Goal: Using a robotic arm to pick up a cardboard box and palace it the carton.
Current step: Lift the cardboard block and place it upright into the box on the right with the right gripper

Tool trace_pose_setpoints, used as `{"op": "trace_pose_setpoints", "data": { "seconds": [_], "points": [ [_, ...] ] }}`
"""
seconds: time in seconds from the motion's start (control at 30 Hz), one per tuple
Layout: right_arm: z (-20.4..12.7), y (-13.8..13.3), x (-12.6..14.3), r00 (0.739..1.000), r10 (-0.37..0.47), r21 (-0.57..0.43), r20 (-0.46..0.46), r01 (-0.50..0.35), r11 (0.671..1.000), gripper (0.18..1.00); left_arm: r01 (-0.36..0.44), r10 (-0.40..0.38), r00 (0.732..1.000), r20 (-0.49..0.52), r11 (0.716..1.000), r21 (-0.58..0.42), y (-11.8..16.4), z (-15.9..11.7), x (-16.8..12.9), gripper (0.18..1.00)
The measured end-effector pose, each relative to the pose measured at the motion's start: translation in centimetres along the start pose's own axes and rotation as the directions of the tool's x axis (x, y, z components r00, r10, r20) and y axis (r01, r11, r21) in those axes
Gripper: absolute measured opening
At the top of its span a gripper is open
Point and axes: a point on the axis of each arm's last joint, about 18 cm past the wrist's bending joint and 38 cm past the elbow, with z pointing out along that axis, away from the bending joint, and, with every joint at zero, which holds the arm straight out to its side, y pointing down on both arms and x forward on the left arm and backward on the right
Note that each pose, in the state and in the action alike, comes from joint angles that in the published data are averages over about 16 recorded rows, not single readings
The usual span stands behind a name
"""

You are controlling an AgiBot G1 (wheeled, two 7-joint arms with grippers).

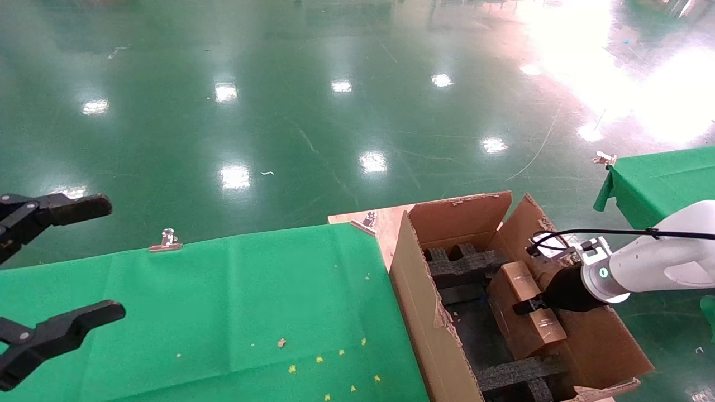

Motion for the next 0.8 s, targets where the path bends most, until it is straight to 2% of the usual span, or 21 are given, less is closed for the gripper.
{"op": "trace_pose_setpoints", "data": {
  "seconds": [0.4,0.6,0.8],
  "points": [
    [-2.2,-2.2,0.5,1.0,-0.013,0.076,0.008,0.012,0.997,0.756,0.0,0.0,1.0,0.0,1.0,0.0,0.0,0.0,0.0,1.0],
    [-4.9,-4.7,0.2,0.998,-0.04,0.164,0.037,0.033,0.986,0.862,0.0,0.0,1.0,0.0,1.0,0.0,0.0,0.0,0.0,1.0],
    [-8.8,-7.2,-1.6,0.988,-0.112,0.29,0.111,0.075,0.954,0.937,0.0,0.0,1.0,0.0,1.0,0.0,0.0,0.0,0.0,1.0]
  ]
}}
